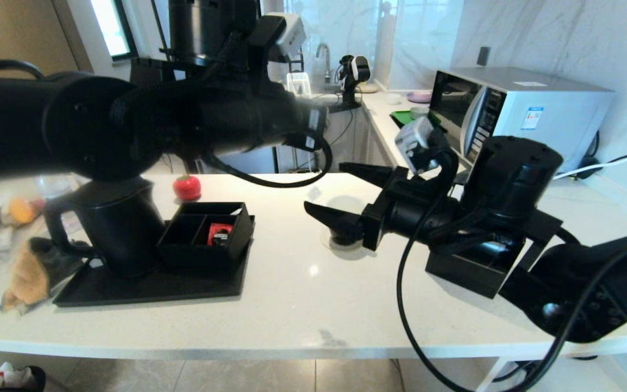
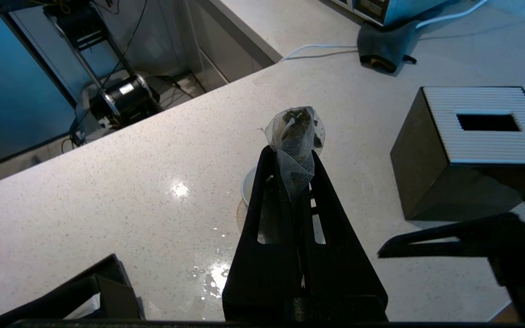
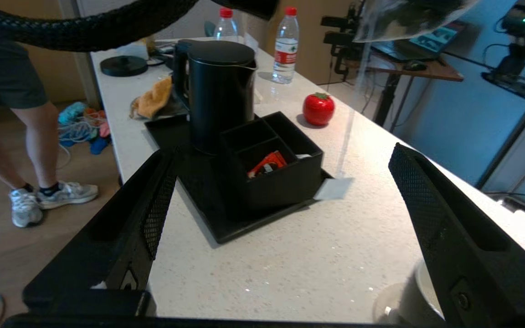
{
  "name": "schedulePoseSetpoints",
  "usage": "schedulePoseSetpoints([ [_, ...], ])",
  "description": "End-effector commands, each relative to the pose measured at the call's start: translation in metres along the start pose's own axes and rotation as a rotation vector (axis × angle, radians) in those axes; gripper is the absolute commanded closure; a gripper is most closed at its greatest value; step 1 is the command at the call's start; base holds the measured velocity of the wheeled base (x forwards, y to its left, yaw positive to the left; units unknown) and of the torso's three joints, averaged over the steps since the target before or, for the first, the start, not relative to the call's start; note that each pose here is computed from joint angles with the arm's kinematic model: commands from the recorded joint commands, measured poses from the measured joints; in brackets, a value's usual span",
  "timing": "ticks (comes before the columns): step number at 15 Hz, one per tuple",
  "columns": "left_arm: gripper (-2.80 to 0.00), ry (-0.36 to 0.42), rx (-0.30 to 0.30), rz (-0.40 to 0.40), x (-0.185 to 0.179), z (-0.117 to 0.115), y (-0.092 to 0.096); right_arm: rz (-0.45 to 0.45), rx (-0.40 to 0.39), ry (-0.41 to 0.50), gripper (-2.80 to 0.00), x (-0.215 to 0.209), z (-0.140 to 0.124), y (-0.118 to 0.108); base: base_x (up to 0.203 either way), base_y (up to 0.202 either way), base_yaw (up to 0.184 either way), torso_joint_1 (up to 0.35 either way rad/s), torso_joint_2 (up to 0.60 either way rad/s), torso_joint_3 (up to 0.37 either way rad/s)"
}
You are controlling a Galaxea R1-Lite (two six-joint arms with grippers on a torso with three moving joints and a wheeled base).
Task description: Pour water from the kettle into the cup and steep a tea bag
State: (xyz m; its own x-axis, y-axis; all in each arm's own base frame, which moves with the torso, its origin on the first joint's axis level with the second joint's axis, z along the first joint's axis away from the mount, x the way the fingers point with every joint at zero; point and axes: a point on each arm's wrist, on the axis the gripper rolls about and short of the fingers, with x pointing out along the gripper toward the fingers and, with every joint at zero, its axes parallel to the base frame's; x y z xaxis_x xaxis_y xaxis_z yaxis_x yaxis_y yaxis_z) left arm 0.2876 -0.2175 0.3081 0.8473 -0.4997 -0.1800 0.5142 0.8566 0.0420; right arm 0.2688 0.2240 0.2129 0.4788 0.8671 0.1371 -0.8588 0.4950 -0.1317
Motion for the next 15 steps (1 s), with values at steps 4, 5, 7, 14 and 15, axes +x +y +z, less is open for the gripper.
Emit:
schedulePoseSetpoints([
  [4,0.0,-0.013,-0.004,0.001,-0.004,0.004,0.001,0.014,0.002,-0.009,-2.8,0.021,-0.01,-0.003,0.0,0.0,0.0,0.0,0.0,0.0],
  [5,0.0,-0.018,-0.004,0.001,-0.005,0.005,0.001,0.014,0.006,-0.02,-2.8,0.024,-0.012,-0.004,0.0,0.0,0.0,0.0,0.0,0.0],
  [7,0.0,-0.024,-0.007,0.003,-0.008,0.007,0.001,0.014,0.028,-0.061,-2.8,0.029,-0.013,-0.005,0.0,0.0,0.0,0.0,0.0,0.0],
  [14,0.0,-0.045,-0.011,0.005,-0.017,0.013,0.003,0.017,0.083,-0.094,-2.8,0.035,-0.024,-0.006,0.0,0.0,0.0,0.0,0.0,0.0],
  [15,0.0,-0.048,-0.012,0.005,-0.018,0.014,0.004,0.019,0.088,-0.083,-2.8,0.037,-0.03,-0.006,0.0,0.0,0.0,0.0,0.0,0.0],
])
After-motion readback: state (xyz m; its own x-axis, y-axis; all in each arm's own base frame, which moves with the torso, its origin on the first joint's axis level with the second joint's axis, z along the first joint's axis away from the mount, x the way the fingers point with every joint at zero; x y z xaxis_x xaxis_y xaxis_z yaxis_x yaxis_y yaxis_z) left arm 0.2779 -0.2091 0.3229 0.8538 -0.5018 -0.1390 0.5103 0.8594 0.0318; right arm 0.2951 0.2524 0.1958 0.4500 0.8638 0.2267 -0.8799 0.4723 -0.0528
